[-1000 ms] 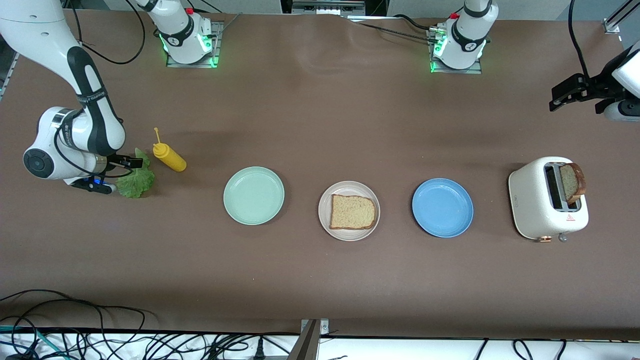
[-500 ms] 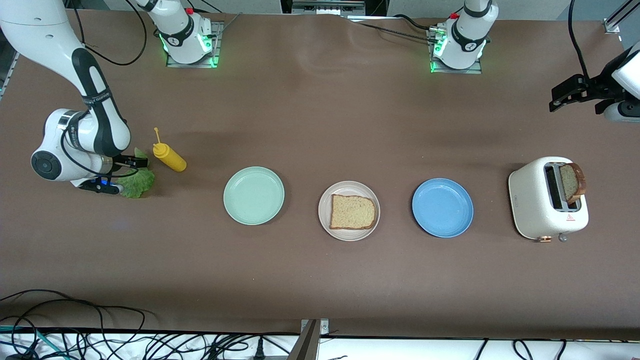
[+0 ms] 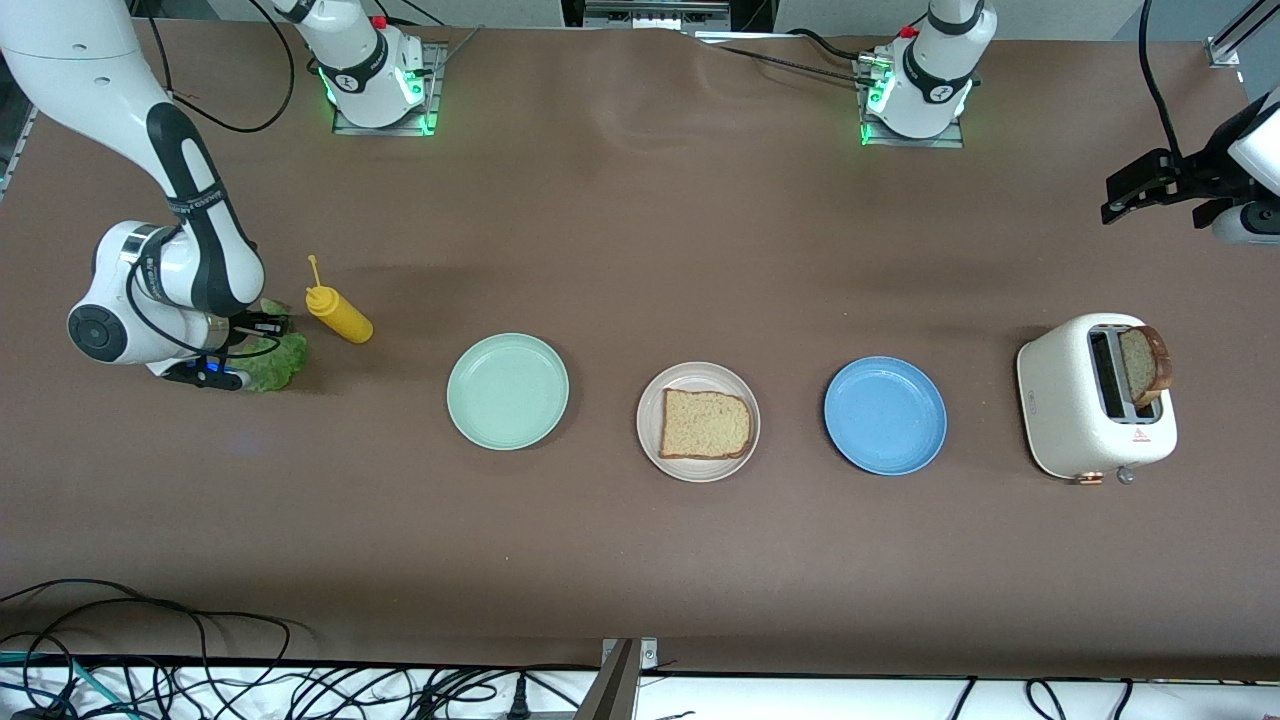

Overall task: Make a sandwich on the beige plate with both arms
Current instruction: 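Grasp the lettuce leaf stem with the right gripper and lift, then carry the lettuce leaf with the right gripper over the bread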

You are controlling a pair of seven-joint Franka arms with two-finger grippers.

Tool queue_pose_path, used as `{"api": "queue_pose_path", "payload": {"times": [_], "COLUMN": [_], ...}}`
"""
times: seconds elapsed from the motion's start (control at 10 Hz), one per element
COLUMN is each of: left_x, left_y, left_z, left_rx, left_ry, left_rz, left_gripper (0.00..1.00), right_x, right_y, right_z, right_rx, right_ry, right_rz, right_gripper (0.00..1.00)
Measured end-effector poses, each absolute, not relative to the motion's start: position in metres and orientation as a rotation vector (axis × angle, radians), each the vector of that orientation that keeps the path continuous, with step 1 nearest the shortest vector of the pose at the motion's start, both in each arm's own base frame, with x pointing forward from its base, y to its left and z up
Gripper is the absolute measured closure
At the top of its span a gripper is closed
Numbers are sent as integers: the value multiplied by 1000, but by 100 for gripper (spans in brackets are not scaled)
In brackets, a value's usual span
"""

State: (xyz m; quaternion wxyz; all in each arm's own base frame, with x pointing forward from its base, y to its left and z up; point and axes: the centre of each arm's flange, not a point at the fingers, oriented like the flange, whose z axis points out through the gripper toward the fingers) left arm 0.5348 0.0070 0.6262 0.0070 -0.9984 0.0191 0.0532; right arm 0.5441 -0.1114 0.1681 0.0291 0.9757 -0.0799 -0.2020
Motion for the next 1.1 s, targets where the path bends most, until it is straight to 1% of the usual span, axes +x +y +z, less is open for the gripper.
{"api": "queue_pose_path", "payload": {"times": [0.1,0.2,0.5,0.9,1.0,1.1], "left_x": [535,535,535,535,535,535], "left_y": [7,7,7,7,7,6], "left_z": [626,626,626,626,626,626], "left_rx": [-3123,-3123,-3123,-3123,-3123,-3122], "left_ry": [60,60,60,60,61,62], "left_rz": [166,166,166,166,166,166], "left_gripper": [0,0,0,0,0,0], "right_x": [546,550,567,604,616,629], "right_y": [-113,-113,-115,-111,-97,-72], "right_z": [171,177,212,335,365,394], "right_rx": [3011,3012,3011,3014,3035,3063], "right_ry": [-249,-251,-257,-255,-221,-156], "right_rz": [-613,-605,-633,-700,-677,-622], "right_gripper": [90,94,94,95,95,95]}}
